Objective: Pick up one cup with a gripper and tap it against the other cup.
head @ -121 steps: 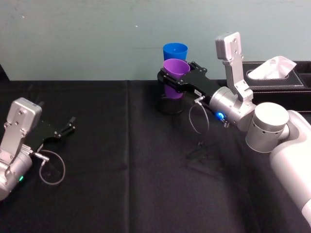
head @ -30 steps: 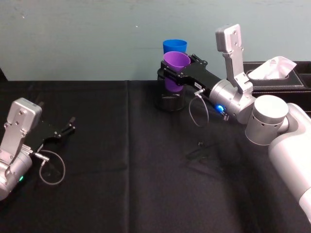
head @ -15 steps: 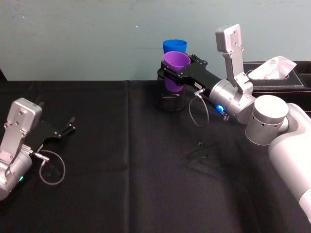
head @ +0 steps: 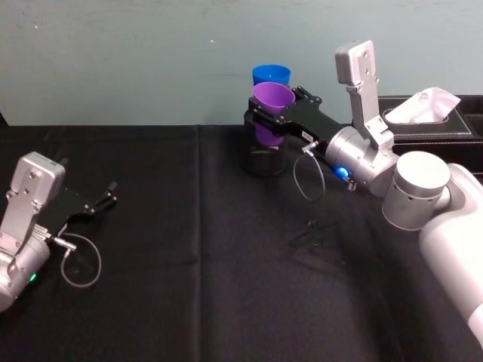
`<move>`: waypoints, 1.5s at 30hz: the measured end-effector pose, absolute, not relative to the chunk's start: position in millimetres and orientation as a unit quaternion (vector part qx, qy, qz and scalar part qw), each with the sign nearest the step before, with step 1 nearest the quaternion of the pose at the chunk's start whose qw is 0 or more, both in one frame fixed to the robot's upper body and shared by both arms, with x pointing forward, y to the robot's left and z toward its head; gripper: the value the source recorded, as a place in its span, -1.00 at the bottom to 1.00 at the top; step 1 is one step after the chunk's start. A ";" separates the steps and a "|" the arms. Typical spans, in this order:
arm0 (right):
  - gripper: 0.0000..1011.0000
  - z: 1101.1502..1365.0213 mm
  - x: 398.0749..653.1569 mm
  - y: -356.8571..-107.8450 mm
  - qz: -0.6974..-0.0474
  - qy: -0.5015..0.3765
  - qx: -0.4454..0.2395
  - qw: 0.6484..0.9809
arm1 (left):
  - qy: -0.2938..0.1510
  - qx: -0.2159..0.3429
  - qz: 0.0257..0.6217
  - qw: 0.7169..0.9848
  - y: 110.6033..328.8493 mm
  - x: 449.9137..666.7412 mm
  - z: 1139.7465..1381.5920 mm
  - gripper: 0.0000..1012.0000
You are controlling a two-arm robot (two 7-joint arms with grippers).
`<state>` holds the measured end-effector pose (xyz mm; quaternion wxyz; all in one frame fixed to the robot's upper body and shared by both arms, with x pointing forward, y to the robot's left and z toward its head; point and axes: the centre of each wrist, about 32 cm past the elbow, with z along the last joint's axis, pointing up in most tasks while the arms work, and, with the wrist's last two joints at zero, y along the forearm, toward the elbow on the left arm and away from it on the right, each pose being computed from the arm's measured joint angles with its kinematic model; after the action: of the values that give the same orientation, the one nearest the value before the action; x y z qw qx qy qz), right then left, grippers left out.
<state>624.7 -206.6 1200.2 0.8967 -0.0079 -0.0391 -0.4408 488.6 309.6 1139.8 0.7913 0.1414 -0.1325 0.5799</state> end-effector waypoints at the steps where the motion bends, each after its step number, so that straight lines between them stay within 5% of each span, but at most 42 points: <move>1: 0.49 1200.3 623.4 -206.5 -0.440 -0.040 -0.008 0.897 | -0.132 0.141 0.580 0.791 309.7 488.6 1139.8 0.98; 24: 0.49 1160.3 517.3 -218.4 -0.399 -0.047 0.012 0.916 | -0.132 0.141 0.580 0.791 309.7 488.6 1139.8 0.98; 45: 0.49 1118.0 489.7 -229.4 -0.428 -0.058 0.019 0.902 | -0.132 0.141 0.580 0.791 309.7 488.6 1139.8 0.98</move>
<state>489.7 -229.4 1118.0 0.9019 0.0192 -0.0576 -0.4277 488.6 309.7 1139.8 0.7913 0.1415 -0.1325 0.5799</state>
